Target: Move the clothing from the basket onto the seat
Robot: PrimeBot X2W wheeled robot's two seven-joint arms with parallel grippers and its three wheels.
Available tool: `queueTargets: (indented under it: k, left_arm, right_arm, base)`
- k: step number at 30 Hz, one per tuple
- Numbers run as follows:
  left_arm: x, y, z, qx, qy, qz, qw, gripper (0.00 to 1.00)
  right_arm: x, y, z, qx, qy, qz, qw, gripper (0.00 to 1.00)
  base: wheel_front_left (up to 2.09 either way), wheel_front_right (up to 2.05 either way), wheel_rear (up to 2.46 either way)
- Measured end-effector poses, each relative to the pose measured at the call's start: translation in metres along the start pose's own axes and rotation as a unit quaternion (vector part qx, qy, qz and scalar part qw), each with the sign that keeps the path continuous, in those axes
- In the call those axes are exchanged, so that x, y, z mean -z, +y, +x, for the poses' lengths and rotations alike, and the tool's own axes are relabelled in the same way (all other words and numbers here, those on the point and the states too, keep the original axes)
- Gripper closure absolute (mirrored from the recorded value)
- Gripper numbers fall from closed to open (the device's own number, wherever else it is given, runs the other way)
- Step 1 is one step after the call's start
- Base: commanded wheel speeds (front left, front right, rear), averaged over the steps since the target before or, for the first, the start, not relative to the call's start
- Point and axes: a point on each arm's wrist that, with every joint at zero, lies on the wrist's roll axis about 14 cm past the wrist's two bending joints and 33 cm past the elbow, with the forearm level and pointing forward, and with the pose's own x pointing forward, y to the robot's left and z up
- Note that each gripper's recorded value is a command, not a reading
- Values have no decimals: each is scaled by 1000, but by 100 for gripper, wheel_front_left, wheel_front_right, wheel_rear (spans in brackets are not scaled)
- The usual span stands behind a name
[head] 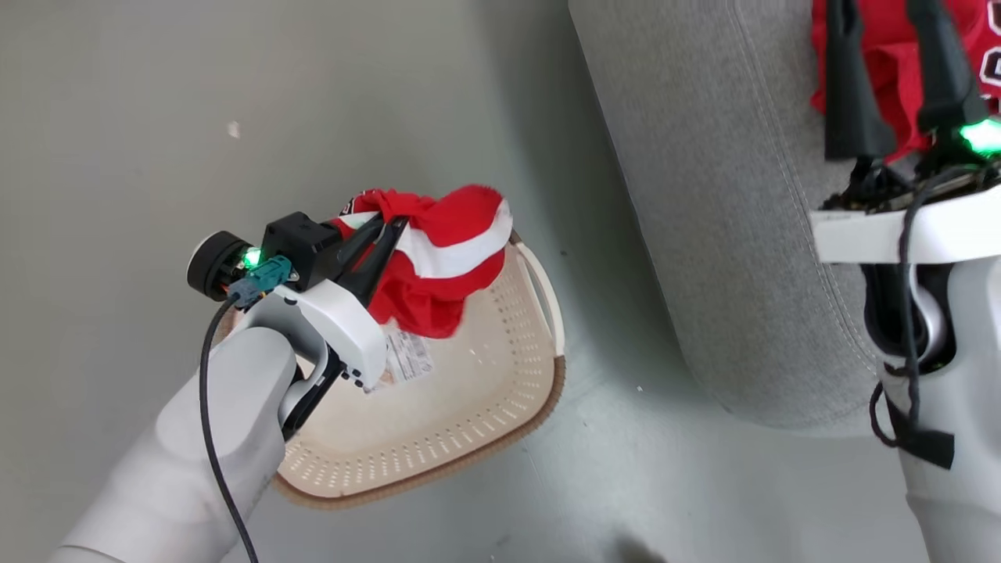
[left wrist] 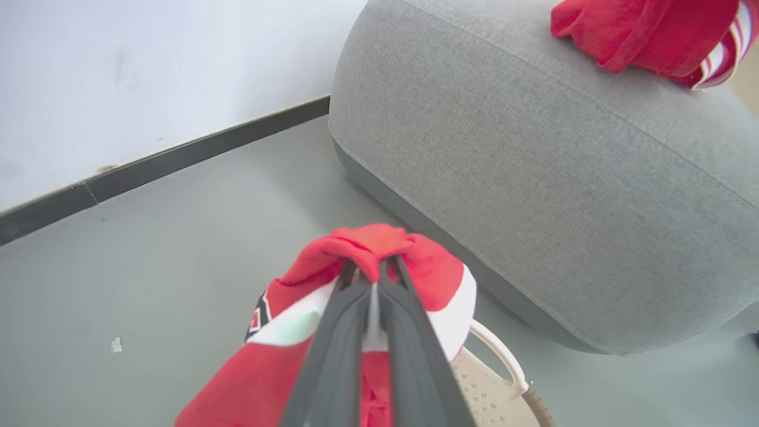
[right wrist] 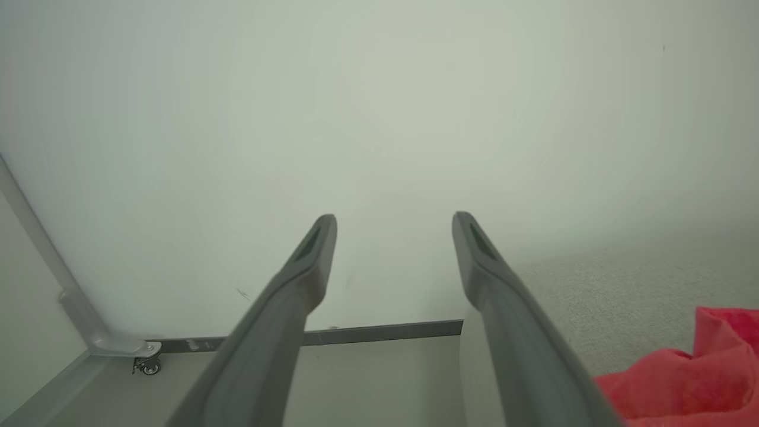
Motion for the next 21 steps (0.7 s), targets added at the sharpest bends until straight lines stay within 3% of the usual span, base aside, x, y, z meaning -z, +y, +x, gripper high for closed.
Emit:
queueTargets:
  k: [21]
  left_arm:
    - [-124,-42,-50,-2,-143,70,987,100]
  right_arm:
    - [-31,36,-23,-51,-9,26,998,0]
  base:
    - [0,0,0]
